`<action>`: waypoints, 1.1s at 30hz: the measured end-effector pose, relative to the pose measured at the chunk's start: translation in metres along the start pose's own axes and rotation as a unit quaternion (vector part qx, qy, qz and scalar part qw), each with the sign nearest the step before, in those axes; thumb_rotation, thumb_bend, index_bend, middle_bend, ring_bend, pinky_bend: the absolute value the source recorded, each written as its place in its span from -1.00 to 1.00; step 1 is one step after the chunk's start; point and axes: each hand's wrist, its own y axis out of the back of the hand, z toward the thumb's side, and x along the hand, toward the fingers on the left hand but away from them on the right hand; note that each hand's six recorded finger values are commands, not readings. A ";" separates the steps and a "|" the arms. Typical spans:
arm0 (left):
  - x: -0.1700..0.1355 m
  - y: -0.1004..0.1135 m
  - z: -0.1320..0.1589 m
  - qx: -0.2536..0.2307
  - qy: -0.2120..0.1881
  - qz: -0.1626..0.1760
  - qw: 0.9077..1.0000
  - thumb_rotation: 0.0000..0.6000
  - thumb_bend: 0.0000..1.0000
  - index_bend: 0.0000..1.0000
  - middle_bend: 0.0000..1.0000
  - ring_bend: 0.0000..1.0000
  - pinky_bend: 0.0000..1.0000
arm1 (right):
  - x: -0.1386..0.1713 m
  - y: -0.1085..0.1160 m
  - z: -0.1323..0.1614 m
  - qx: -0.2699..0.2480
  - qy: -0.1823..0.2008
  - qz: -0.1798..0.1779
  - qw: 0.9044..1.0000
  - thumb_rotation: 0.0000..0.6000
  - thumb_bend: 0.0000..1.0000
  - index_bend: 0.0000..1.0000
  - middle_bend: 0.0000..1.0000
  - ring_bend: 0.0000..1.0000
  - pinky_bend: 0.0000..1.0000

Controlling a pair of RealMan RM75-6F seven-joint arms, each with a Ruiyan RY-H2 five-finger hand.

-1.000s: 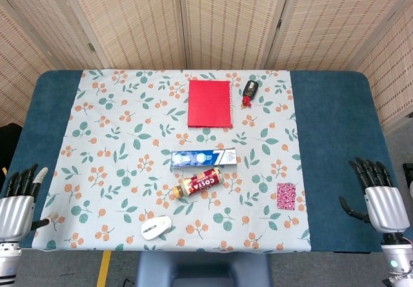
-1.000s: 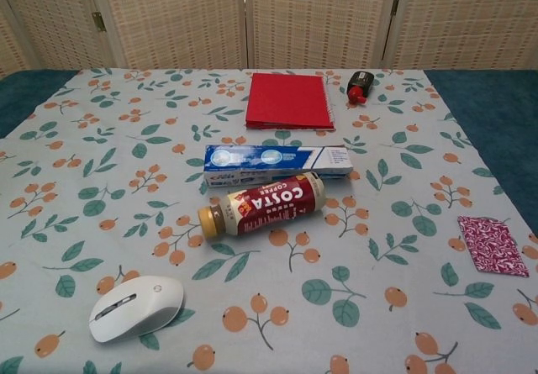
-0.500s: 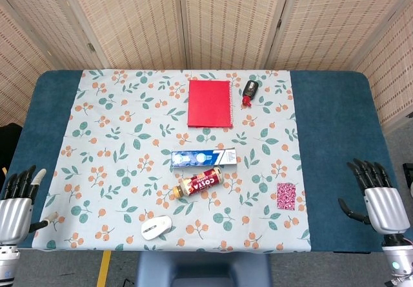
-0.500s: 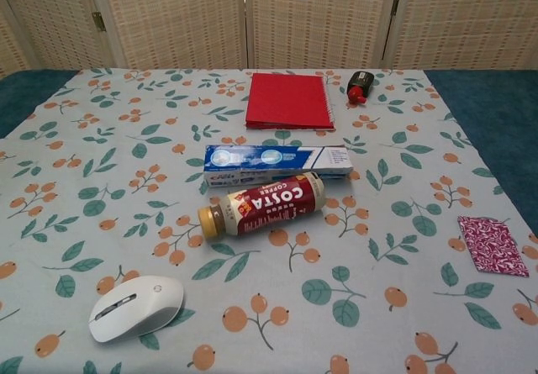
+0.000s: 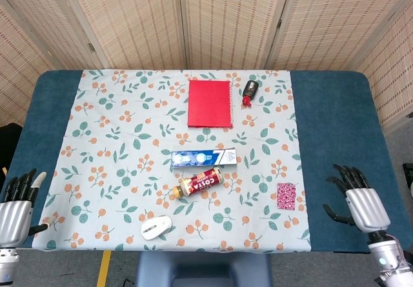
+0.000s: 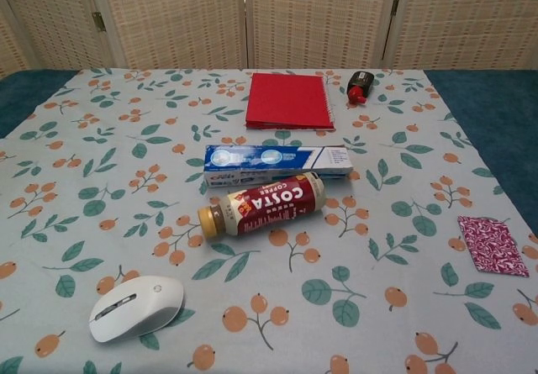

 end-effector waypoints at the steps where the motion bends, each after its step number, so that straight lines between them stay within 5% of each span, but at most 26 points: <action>1: 0.000 0.000 -0.001 -0.001 0.000 0.001 1.000 1.00 -0.63 -0.92 -1.00 -1.00 -1.00 | -0.003 -0.005 0.003 -0.003 0.005 0.010 1.000 0.38 -0.27 -0.44 -0.84 -1.00 -1.00; 8: -0.006 -0.001 -0.004 -0.005 0.002 -0.002 1.000 1.00 -0.63 -0.91 -1.00 -1.00 -1.00 | -0.019 -0.034 0.019 -0.024 0.030 0.055 0.998 0.09 -0.27 -0.39 -0.84 -1.00 -1.00; 19: -0.013 0.000 -0.006 -0.013 0.001 -0.004 1.000 1.00 -0.63 -0.89 -1.00 -0.97 -1.00 | -0.035 -0.077 0.029 -0.027 0.045 0.121 0.991 0.09 -0.27 -0.34 -0.83 -1.00 -1.00; 33: -0.016 -0.001 -0.005 -0.015 -0.002 -0.009 1.000 1.00 -0.63 -0.85 -1.00 -0.97 -1.00 | -0.037 -0.100 0.028 -0.021 0.050 0.140 0.989 0.07 -0.27 -0.34 -0.82 -1.00 -1.00</action>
